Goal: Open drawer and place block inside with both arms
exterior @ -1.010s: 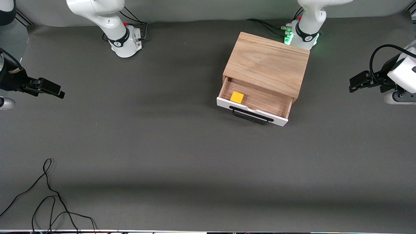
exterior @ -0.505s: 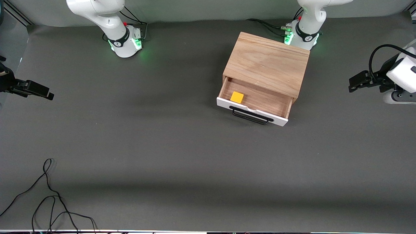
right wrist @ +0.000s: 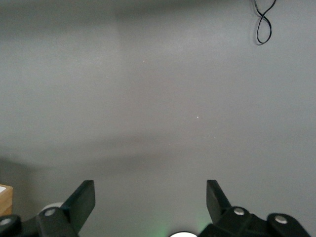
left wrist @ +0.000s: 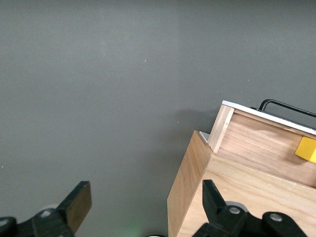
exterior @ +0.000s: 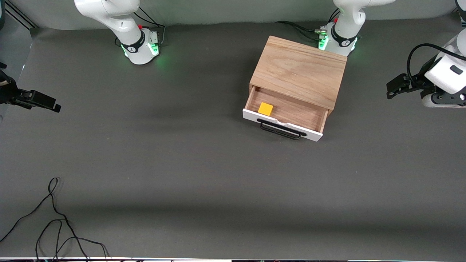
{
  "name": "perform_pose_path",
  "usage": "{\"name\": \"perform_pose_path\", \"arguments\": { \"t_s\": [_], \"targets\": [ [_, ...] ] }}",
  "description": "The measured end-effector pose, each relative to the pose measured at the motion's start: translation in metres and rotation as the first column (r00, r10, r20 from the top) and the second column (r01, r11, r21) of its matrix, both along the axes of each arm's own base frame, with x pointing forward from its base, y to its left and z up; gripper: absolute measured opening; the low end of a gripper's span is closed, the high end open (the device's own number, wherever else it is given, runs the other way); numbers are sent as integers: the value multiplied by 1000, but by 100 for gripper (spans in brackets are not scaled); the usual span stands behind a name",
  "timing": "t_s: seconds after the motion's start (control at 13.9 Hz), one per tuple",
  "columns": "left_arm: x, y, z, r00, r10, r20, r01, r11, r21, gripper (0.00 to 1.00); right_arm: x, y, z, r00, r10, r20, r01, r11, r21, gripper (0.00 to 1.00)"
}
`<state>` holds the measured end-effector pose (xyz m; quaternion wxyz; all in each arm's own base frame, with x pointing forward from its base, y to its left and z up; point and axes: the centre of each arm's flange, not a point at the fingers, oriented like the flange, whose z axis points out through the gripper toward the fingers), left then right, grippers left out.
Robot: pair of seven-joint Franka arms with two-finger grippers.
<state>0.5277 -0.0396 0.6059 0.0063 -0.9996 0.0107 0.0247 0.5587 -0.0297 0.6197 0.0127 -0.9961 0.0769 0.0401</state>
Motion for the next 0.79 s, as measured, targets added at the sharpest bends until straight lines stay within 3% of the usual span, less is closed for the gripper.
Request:
{"name": "perform_pose_path", "arguments": {
  "t_s": [0.79],
  "targets": [
    [2, 0, 1, 1000, 0, 17, 0, 1000, -1, 100, 0, -3, -1, 995, 96, -3, -96, 995, -17, 100]
  ]
}}
